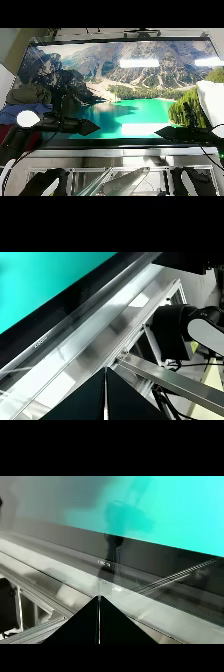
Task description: Fold the shirts.
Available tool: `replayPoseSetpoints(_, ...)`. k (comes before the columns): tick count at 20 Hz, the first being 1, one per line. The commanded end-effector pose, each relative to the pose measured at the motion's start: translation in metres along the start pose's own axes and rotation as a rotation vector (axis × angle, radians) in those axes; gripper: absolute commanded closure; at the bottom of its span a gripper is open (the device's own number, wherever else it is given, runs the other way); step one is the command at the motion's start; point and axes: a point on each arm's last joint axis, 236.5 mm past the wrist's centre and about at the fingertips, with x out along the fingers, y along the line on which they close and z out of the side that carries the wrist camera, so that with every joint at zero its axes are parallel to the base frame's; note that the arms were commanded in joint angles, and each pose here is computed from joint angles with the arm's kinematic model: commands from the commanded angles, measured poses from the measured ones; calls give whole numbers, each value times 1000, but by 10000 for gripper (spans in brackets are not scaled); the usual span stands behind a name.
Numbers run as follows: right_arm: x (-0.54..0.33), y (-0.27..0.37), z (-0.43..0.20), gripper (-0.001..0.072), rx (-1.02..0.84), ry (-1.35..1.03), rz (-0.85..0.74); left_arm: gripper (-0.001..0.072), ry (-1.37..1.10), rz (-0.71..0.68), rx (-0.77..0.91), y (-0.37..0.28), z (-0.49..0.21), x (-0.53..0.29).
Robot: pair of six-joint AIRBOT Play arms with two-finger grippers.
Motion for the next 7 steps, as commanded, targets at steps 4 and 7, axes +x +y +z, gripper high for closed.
replayPoseSetpoints(4, 1, 1, -2, 693, -2, 5, 3, 703, -100, 42, -28, 15, -6, -17)
replayPoseSetpoints(7, 1, 1, -2, 693, -2, 5, 4, 703, -122, 54, -43, 21, -10, -21)
